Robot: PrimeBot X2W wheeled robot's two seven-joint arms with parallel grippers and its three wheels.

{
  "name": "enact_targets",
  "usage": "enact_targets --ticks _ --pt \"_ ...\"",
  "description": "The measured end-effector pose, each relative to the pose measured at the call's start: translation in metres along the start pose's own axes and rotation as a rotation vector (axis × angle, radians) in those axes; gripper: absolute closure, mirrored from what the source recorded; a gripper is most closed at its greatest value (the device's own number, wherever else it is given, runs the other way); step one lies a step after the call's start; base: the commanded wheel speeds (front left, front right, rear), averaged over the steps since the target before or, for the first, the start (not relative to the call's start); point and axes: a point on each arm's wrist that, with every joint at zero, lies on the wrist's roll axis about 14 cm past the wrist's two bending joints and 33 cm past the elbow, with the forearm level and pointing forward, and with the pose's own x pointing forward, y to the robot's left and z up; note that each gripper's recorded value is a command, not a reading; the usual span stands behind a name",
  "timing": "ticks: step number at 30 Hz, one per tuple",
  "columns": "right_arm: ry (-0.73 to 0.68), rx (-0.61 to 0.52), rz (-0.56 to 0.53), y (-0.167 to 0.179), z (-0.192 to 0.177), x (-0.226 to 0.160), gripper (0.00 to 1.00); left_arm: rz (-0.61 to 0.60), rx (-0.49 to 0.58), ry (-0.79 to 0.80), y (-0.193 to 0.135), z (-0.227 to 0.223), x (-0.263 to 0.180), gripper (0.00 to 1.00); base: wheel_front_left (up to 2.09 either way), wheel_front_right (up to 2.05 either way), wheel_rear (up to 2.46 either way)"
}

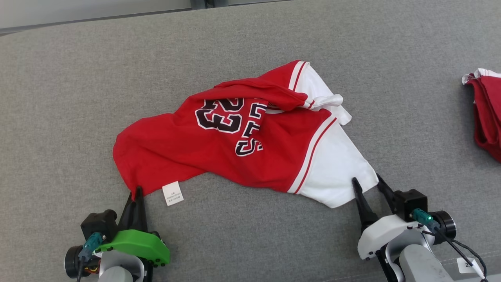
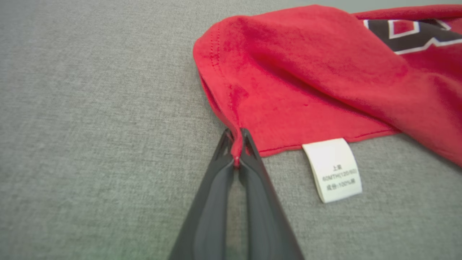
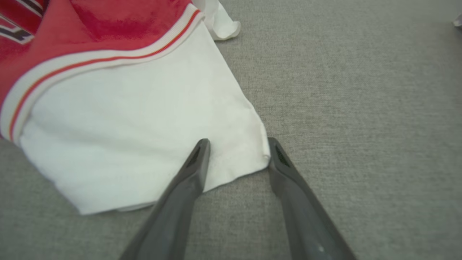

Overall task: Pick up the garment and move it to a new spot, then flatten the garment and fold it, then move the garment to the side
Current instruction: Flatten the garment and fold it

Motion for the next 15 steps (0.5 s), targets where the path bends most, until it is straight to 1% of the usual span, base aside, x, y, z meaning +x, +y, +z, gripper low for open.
enact_targets --ticks 5,9,11,15 --pt "-0.030 0.051 -0.012 -0.001 0.010 0.003 1.00 0.022 -0.010 -0.028 0.005 0.009 -0.003 1.00 0.00 0.00 0.00" --pt "-0.121 0.138 -0.047 -0.010 0.037 0.003 1.00 0.016 -0.001 -0.065 0.004 0.021 -0.007 1.00 0.00 0.00 0.00" --pt "-0.201 0.175 -0.046 -0.011 0.063 0.003 1.00 0.009 0.002 -0.101 0.003 0.032 -0.010 1.00 0.00 0.00 0.00" --pt "-0.375 0.225 -0.038 -0.015 0.121 -0.002 1.00 -0.012 0.021 -0.244 -0.004 0.079 -0.015 1.00 0.00 0.00 0.00"
